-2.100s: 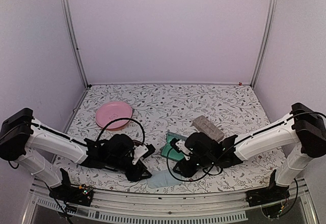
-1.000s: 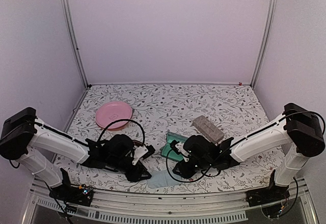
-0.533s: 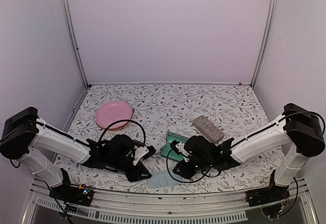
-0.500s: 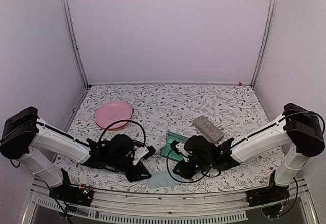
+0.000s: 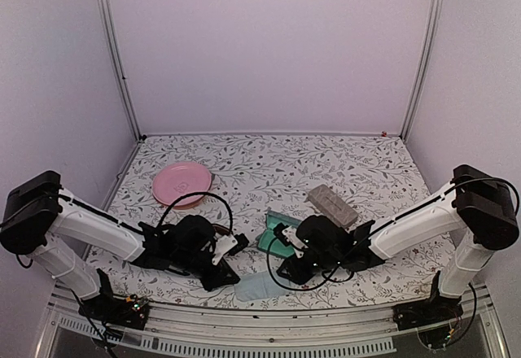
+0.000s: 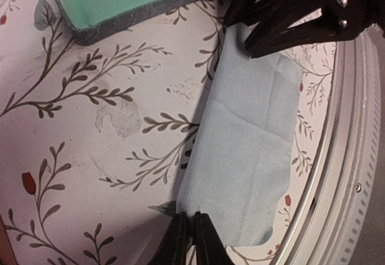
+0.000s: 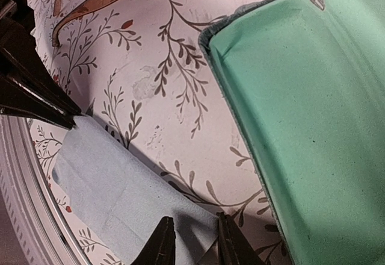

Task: Organize the sunglasses
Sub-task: Pick up the folded cleaning cloth from the center of the board.

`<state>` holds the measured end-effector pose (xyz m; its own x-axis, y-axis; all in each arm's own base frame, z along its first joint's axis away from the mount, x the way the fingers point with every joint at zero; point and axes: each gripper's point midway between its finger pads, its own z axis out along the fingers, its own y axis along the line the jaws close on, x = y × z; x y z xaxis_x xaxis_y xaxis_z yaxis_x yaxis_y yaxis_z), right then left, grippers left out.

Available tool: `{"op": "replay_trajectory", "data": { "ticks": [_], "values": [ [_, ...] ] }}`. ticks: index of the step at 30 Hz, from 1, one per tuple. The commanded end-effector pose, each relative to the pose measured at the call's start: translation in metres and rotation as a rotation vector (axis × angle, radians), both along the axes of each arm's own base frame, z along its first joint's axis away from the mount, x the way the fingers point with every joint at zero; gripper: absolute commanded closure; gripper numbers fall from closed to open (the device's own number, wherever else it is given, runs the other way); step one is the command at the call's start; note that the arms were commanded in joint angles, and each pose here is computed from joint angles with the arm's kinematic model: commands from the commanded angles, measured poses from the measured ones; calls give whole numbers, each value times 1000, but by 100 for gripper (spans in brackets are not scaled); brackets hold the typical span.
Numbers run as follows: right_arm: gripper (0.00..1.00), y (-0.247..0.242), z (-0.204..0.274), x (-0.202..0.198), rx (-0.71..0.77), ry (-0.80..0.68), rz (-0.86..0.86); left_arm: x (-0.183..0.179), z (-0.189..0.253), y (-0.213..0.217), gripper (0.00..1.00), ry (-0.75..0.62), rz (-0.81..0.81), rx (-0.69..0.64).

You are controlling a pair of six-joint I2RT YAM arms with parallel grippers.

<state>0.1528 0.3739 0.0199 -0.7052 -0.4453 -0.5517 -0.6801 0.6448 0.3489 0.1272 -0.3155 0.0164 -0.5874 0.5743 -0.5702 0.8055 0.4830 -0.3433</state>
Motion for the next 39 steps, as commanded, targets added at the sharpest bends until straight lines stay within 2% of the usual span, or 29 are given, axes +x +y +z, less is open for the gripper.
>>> {"op": "replay_trajectory", "data": {
  "ticks": [1, 8, 12, 28, 39],
  "values": [
    [73, -3, -2, 0, 15, 27, -6, 0, -6, 3, 93, 20, -2, 13],
    [74, -6, -2, 3, 18, 36, -23, 0, -7, 3, 99, 21, -4, 16],
    [77, -6, -2, 5, 22, 40, -27, 0, -7, 2, 100, 21, -5, 17],
    [100, -9, 3, 4, 34, 37, -24, 7, 0, -2, 100, -3, 8, 4],
    [100, -20, 22, 12, 70, -2, -96, 24, 19, -15, 100, -56, 14, -30]
  ]
}}
